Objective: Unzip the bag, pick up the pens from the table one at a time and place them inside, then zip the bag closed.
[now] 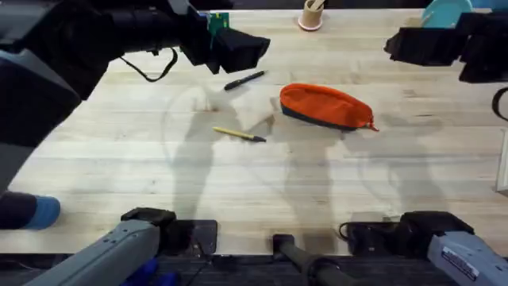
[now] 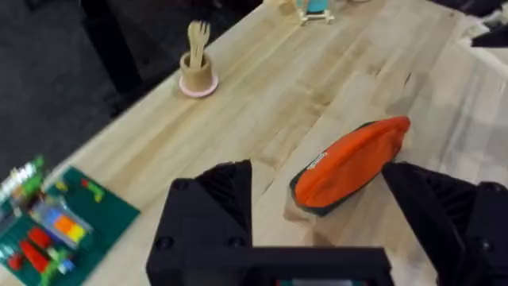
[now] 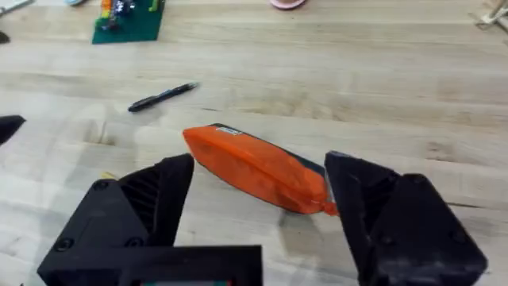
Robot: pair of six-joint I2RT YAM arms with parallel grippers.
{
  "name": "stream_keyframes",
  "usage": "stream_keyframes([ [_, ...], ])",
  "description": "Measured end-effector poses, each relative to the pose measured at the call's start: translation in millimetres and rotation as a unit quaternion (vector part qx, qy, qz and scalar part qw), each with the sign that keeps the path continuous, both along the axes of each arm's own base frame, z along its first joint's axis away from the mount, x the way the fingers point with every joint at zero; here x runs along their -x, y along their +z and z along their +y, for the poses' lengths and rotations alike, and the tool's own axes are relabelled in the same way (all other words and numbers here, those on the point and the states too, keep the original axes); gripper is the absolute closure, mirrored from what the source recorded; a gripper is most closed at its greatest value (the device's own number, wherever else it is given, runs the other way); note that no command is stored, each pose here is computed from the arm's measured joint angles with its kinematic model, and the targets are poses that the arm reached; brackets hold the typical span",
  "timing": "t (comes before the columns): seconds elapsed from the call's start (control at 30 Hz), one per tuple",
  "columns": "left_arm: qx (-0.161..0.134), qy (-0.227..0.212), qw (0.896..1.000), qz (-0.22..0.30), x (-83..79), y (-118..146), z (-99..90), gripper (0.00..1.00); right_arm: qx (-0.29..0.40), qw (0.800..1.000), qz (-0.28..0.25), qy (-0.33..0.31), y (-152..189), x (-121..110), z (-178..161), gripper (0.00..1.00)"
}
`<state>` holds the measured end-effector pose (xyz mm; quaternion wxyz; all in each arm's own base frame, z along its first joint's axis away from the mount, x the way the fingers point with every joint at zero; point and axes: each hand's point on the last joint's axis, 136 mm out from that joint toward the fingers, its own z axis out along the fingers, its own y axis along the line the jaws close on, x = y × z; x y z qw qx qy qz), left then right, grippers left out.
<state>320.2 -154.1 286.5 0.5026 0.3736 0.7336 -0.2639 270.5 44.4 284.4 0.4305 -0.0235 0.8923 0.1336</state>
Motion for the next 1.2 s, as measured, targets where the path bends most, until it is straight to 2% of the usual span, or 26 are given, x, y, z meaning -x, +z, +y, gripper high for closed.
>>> stream_keyframes([
  [0.13,-0.024,-0.028,0.999,-0.028,5.2,1,-6.5,0.010,-0.004,1.000,0.014,0.005,-5,5,2,0.005],
  [0.37,-0.066,-0.073,0.995,-0.032,21.8,-17,-14.1,0.008,-0.008,0.999,0.040,0.009,-14,13,4,0.005],
  [0.5,-0.081,-0.088,0.992,-0.031,23.9,-26,-15.6,0.008,-0.008,0.999,0.043,0.009,-15,14,4,0.005],
  [0.77,-0.093,-0.097,0.991,0.006,16.9,-52,-16.1,0.008,-0.001,0.997,0.077,0.015,-27,27,4,0.006],
  [1.2,-0.099,-0.093,0.991,0.006,15.1,-55,-14.7,0.008,0.011,0.996,0.083,0.026,-31,30,4,0.006],
])
